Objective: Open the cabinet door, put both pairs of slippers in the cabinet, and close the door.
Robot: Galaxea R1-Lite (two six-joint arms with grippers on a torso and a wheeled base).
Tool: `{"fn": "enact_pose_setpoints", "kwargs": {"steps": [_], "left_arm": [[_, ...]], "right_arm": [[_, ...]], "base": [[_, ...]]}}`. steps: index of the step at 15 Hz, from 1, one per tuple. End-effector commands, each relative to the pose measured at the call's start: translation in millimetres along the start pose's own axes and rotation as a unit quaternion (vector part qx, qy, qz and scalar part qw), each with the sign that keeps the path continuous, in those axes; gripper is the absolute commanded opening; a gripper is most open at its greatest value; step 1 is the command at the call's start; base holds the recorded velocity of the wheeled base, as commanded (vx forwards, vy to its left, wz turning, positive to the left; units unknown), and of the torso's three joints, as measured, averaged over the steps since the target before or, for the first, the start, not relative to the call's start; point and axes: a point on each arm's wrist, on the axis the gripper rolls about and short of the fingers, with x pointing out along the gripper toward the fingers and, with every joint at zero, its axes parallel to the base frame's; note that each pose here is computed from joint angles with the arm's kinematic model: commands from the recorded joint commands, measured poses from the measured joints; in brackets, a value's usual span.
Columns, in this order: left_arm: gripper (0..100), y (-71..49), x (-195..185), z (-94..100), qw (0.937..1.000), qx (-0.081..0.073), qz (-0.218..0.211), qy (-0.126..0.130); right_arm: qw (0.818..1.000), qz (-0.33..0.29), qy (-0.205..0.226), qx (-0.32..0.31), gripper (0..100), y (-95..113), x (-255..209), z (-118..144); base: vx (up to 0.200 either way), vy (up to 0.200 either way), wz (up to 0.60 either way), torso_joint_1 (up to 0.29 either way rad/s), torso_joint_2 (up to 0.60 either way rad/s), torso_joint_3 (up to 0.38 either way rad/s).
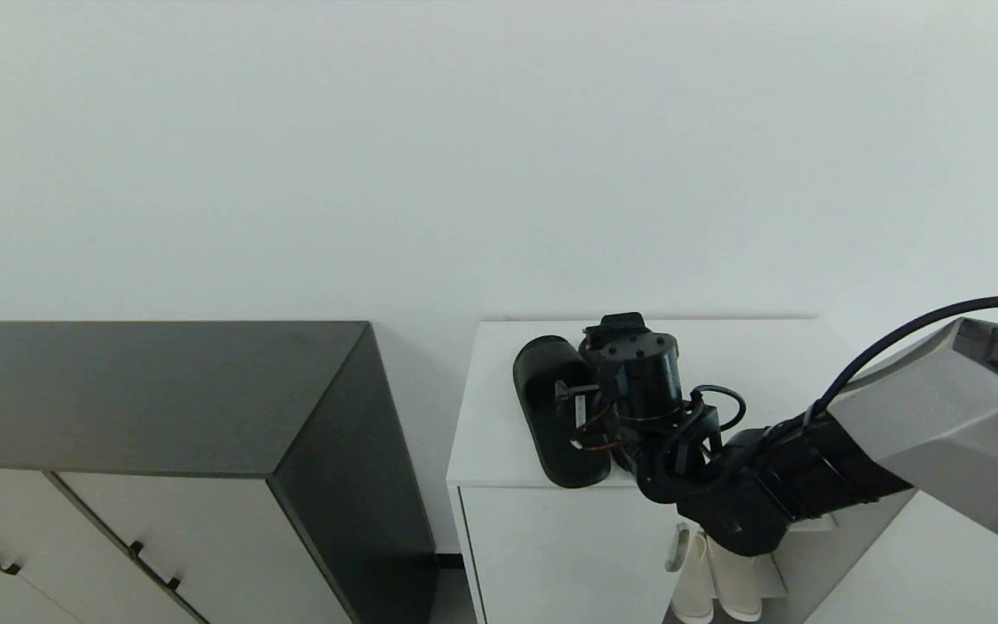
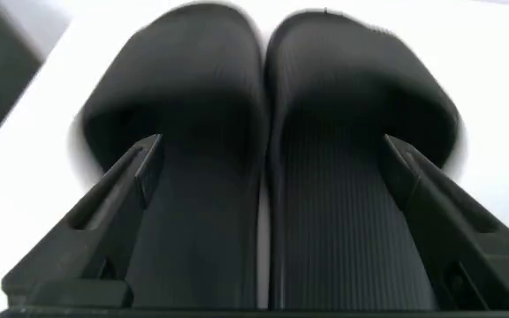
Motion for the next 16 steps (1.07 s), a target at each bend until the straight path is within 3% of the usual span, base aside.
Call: {"fn": "enact_pose_setpoints", "kwargs": {"steps": [1, 9, 10, 16], "left_arm": [[0, 0.0, 0.0, 0.0, 1.0, 0.0, 0.0, 0.0], [0, 0.0, 0.0, 0.0, 1.0, 0.0, 0.0, 0.0], [0, 0.0, 0.0, 0.0, 1.0, 0.0, 0.0, 0.0], [0, 0.0, 0.0, 0.0, 1.0, 0.0, 0.0, 0.0]], "right_arm": [[1.0, -0.001, 0.011, -0.007, 100, 8.2, 15.5, -15.9], [1.0, -0.001, 0.001, 0.006, 100, 4.6, 36.1, -19.3], [1.0, -0.001, -0.006, 0.01, 0, 4.0, 37.7, -18.7], [1.0, -0.002, -0.012, 0.013, 0, 4.2, 36.0, -16.0]], "base": [[0.0, 0.0, 0.0, 0.0, 0.0, 0.0], [0.0, 0.0, 0.0, 0.0, 0.0, 0.0], [0.0, 0.0, 0.0, 0.0, 0.0, 0.0], [0.0, 0.0, 0.0, 0.0, 0.0, 0.0]]}}
